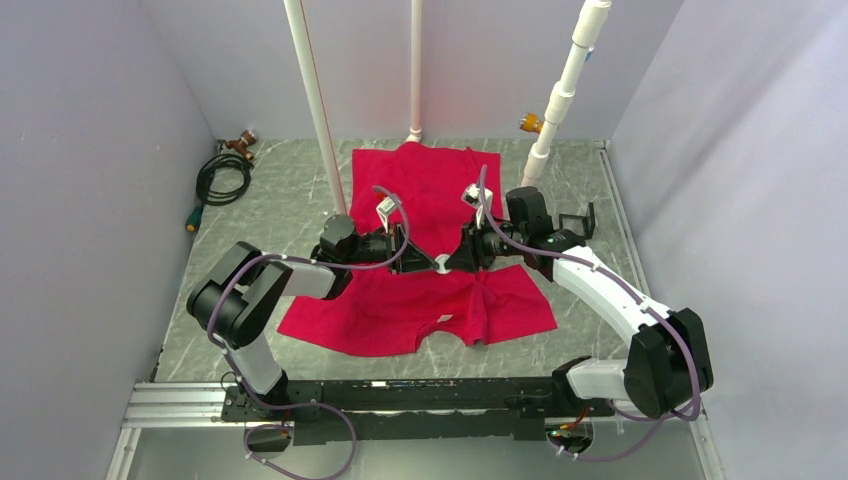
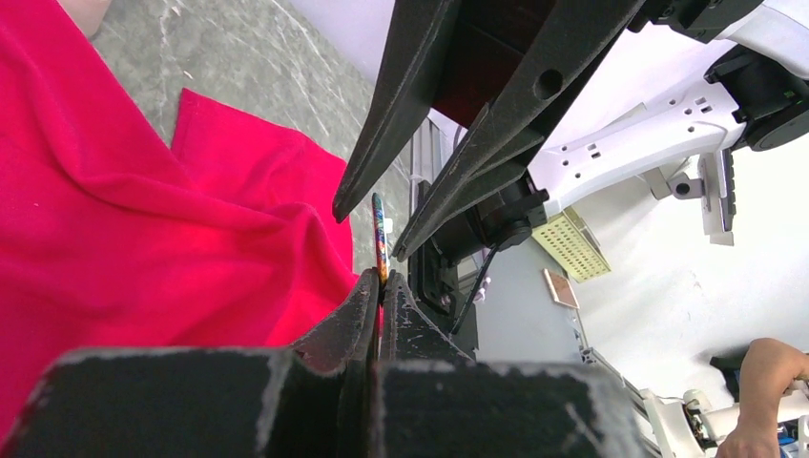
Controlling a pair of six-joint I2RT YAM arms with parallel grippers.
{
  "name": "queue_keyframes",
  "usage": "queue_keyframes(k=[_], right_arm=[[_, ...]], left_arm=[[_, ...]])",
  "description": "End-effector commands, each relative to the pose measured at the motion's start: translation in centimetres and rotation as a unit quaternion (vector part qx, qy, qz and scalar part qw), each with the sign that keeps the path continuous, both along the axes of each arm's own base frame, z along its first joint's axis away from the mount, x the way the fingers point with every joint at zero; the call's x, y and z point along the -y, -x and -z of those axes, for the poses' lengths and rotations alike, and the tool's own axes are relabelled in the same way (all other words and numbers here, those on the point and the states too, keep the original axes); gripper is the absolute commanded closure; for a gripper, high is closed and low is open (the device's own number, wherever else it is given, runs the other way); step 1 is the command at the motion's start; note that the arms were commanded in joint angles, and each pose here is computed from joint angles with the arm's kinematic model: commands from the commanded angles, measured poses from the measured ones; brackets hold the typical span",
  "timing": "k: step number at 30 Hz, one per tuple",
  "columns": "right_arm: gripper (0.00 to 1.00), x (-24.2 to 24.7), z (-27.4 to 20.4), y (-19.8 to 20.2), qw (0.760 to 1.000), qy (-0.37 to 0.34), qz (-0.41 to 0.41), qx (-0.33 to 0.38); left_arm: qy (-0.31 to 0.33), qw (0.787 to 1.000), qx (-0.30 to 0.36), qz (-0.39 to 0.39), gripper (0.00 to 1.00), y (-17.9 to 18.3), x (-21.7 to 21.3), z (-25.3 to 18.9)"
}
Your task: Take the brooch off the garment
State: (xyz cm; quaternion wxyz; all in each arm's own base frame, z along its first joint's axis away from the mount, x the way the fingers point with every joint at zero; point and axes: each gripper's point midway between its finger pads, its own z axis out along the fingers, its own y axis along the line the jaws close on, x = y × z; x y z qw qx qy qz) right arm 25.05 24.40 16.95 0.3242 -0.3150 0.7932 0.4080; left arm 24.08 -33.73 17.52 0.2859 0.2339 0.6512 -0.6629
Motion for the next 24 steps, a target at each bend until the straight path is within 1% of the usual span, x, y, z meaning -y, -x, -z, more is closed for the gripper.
queue_keyframes(k=[1, 7, 9, 12, 14, 21, 24], right_arm=[[0.63, 0.1, -1.4, -0.3, 0.999, -0.005, -0.015, 0.028], [0.53, -0.2, -2.1, 0.0, 0.999, -0.016, -0.027, 0.029], [0.51, -0.3, -2.3, 0.1, 0.999, -0.02, -0.029, 0.028], [0.51, -0.3, -2.2, -0.2, 0.999, -0.019, -0.025, 0.032], [0.52, -0.4, -2.2, -0.3, 0.999, -0.024, -0.017, 0.019], [0.52, -0.6, -2.1, -0.7, 0.999, -0.029, -0.01, 0.013], [0.52, -0.5, -1.8, -1.0, 1.0, -0.022, -0.001, 0.013]], left_arm=[[0.02, 0.999, 0.04, 0.025, 1.0, 0.8, 0.1, -1.6], [0.02, 0.999, 0.042, 0.026, 1.0, 0.8, 0.1, -1.7], [0.02, 0.999, 0.041, 0.026, 1.0, 0.8, 0.1, -1.8], [0.022, 0.998, 0.044, 0.027, 1.0, 0.9, 0.1, -1.8], [0.022, 0.998, 0.044, 0.027, 1.0, 0.9, 0.1, -1.8], [0.023, 0.998, 0.044, 0.028, 1.0, 1.0, 0.1, -1.9], [0.024, 0.998, 0.044, 0.028, 1.0, 1.0, 0.1, -2.0]])
